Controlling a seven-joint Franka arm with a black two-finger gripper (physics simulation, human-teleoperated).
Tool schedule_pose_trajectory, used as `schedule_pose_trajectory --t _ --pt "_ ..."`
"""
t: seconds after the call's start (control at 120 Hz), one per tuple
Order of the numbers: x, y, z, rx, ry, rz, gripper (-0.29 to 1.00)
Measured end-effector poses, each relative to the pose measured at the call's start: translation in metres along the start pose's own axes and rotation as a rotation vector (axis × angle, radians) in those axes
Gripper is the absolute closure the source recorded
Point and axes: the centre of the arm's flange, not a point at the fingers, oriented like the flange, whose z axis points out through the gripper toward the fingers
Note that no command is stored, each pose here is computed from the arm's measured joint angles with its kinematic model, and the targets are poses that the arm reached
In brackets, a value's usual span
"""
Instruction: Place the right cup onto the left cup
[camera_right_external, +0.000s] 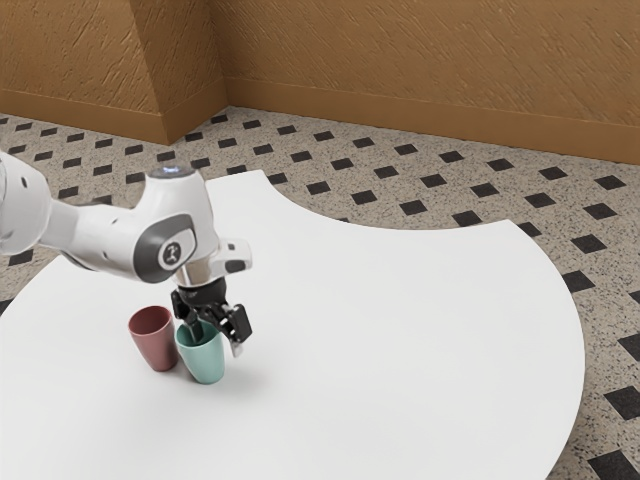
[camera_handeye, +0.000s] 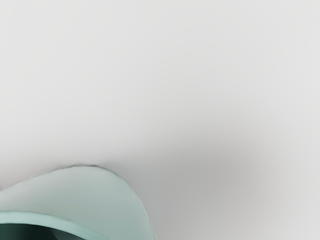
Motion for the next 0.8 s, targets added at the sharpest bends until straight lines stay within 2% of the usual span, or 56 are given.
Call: schedule_pose_trajectory --t 0.042,0.292,0.383,0.567,0.8 --pt "0.001 -0.001 0.001 0.001 0.004 -0.002 0.03" --pt "0.0 0.009 -0.001 0.002 0.026 0.014 0.49" --pt "0.0 0.008 -0.002 0.002 0.027 0.011 0.62" --pt "0.0 0.004 -0.002 0.003 0.027 0.003 0.73" --pt "-0.002 0.005 -0.019 0.004 0.05 -0.001 0.78"
